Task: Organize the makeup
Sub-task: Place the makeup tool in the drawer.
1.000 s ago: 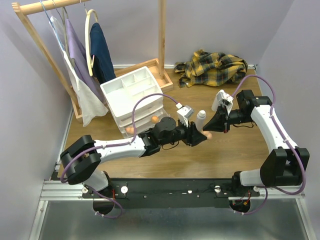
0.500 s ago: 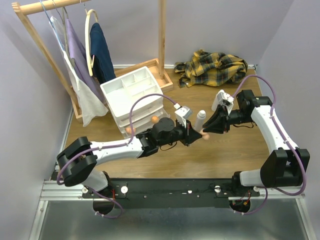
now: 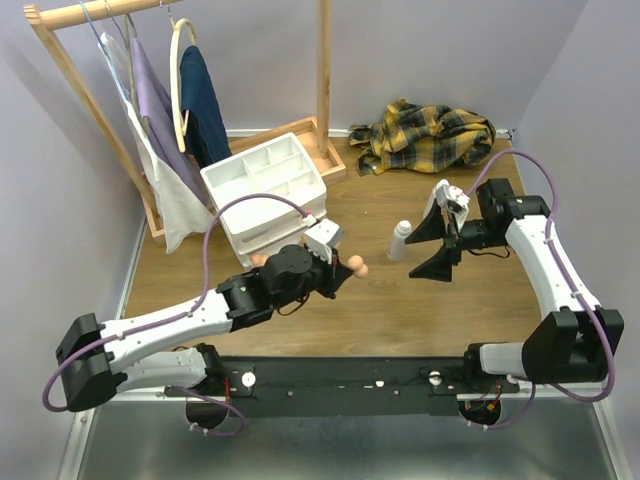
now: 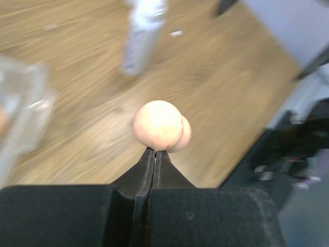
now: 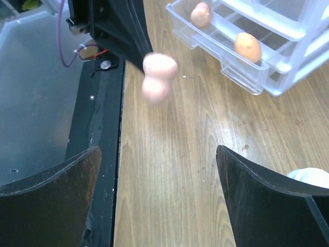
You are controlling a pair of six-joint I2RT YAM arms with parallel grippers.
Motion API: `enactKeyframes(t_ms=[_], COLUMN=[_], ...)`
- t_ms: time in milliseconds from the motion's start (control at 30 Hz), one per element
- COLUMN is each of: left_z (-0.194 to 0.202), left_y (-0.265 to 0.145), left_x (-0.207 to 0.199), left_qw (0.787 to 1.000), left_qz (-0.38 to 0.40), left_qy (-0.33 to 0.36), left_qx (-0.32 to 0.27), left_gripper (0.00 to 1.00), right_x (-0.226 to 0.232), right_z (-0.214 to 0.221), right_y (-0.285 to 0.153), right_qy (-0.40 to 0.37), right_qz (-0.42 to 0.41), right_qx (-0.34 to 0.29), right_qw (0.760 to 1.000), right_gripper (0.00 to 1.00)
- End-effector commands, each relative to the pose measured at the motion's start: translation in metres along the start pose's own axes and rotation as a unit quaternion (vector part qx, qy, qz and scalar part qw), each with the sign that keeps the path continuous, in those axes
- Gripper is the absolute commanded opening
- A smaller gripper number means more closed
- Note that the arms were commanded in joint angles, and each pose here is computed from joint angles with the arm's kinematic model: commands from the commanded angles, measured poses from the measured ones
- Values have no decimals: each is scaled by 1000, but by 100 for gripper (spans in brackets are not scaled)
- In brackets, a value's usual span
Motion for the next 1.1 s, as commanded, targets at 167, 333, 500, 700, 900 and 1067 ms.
enactKeyframes(t_ms=[167,333,500,700,900,1067], left_z=[-29,-43,-55,-65,-62,-62], left_y=[-63,-70,-77,-79,-76,-72], left_x=[63,79,85,85,90,92], left_qw=[968,935,908,889,863,852], left_qz=[-227,-303,-345,-349,-352,-356], left_qy=[108,184,236,292,349,369], left_qx=[-6,15,28,50,98,111], left_gripper=[0,0,0,0,0,0], right_x=[-21,-27,-28,-30,-31,-32], right_z=[3,8,10,13,15,16], right_y=[-9,-11,-12,-12,-12,-12], right_qy=[-17,-13,-13,-9,-6,-3], right_qz=[96,115,119,123,125,125], right_qx=[46,63,67,71,74,74], right_qw=[994,991,991,990,989,989], right_gripper=[100,100,100,100,100,100])
Point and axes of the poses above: each gripper's point midway between its finger pads, its own y axis out along the fingers, its own x axis along the line the jaws close on, z = x × y, the point moved 3 cm from there along -y, back along the fingers, and after that the axes turned 14 degrees about -y, right-handed, at the moved point
